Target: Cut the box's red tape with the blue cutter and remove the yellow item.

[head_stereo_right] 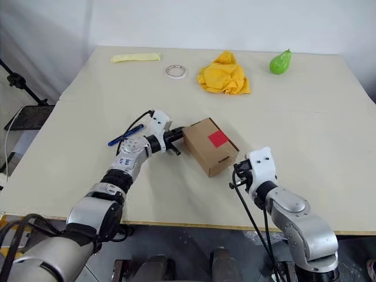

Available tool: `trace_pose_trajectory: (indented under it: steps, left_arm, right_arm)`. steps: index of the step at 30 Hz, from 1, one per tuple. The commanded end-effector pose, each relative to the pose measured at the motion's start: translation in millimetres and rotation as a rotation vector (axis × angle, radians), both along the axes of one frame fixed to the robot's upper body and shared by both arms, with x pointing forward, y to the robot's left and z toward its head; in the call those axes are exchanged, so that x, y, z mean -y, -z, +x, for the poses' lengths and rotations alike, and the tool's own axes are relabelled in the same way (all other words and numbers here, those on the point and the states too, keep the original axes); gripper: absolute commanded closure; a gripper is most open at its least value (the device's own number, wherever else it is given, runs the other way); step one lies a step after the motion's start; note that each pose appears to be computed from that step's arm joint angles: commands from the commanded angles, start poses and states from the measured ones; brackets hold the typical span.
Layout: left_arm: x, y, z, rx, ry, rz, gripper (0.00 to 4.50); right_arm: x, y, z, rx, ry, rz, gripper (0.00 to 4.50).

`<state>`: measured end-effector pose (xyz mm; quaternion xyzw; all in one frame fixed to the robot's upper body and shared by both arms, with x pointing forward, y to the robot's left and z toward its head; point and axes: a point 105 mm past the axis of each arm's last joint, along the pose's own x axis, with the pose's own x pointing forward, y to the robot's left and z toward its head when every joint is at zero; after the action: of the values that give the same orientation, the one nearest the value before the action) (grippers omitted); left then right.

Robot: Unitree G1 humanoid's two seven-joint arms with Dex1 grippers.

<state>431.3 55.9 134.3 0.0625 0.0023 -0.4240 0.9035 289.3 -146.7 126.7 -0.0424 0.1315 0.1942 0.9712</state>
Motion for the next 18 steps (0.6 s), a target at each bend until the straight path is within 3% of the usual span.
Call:
trace_pose_trajectory:
  steps: [1, 7, 18]
  left_arm:
    - [22, -12, -12, 0.031, 0.172, -0.006, 4.48]
    - [42, -7, -34, 0.003, 0.377, 0.021, 4.48]
    - [62, 14, -68, -0.065, 0.579, 0.084, 4.48]
  right_arm:
    - [-8, -16, 0, 0.055, -0.016, 0.005, 4.50]
    - [-8, -23, -4, 0.044, -0.011, 0.003, 4.50]
    - [-18, -27, -36, 0.000, -0.048, -0.050, 4.50]
